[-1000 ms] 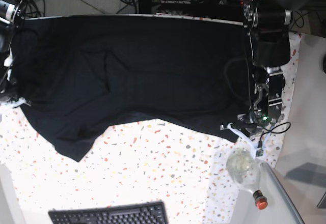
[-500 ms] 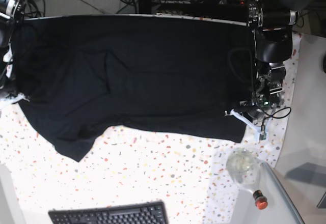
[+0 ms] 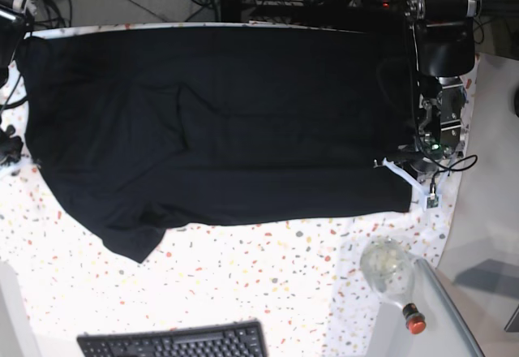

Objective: Layout the t-shirt on the table in an organized manner, then fold the t-shirt properly

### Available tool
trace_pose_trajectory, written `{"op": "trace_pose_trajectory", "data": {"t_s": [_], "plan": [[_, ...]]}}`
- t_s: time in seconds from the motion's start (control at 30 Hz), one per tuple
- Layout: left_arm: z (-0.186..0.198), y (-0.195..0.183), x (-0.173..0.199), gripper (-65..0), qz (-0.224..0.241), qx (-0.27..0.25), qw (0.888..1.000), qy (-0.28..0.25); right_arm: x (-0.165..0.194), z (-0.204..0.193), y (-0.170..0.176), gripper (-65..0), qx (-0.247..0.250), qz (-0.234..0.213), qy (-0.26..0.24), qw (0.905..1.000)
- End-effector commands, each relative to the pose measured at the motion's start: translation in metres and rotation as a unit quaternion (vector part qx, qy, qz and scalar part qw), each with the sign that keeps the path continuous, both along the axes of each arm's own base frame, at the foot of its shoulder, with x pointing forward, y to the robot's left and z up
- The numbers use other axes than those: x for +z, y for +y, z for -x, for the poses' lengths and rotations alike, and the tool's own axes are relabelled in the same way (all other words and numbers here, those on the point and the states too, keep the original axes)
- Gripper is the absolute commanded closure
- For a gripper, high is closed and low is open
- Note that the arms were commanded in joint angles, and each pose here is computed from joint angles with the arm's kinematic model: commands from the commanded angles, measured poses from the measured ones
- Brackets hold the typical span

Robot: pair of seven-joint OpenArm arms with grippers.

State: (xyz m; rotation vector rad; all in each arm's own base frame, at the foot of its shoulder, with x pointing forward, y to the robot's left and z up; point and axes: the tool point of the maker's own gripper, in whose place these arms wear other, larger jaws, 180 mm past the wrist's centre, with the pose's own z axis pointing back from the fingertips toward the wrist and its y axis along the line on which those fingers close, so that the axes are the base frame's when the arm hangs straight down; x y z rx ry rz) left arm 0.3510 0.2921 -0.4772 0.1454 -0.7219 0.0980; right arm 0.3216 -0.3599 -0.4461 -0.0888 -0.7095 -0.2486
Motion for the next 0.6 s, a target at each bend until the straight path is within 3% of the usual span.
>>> {"op": "trace_pose_trajectory", "data": {"t_s": [0.0, 0.23, 0.4, 0.57], "plan": [[-0.02, 0.006, 0.026, 0.0, -0.013, -0.004, 0.999, -0.041, 0.022, -0.018, -0.004, 0.0, 0.001, 0.008, -0.037, 0.9993], [-0.017, 0.006, 0.053, 0.0, -0.032, -0.017, 0.996, -0.082, 0.04, -0.057, 0.003, 0.0, -0.004, -0.013, -0.069, 0.9975], [0.008, 0.045, 0.075, 0.0, -0.045, 0.041, 0.992, -0.113, 0.036, -0.086, 0.009, 0.0, -0.021, -0.057, -0.063, 0.9961], [0.058, 0.069, 0.076, 0.0, -0.069, 0.063, 0.99, -0.102, 0.025, -0.106, 0.032, -33.9, 0.014, -0.056, -0.057, 0.9968]]}}
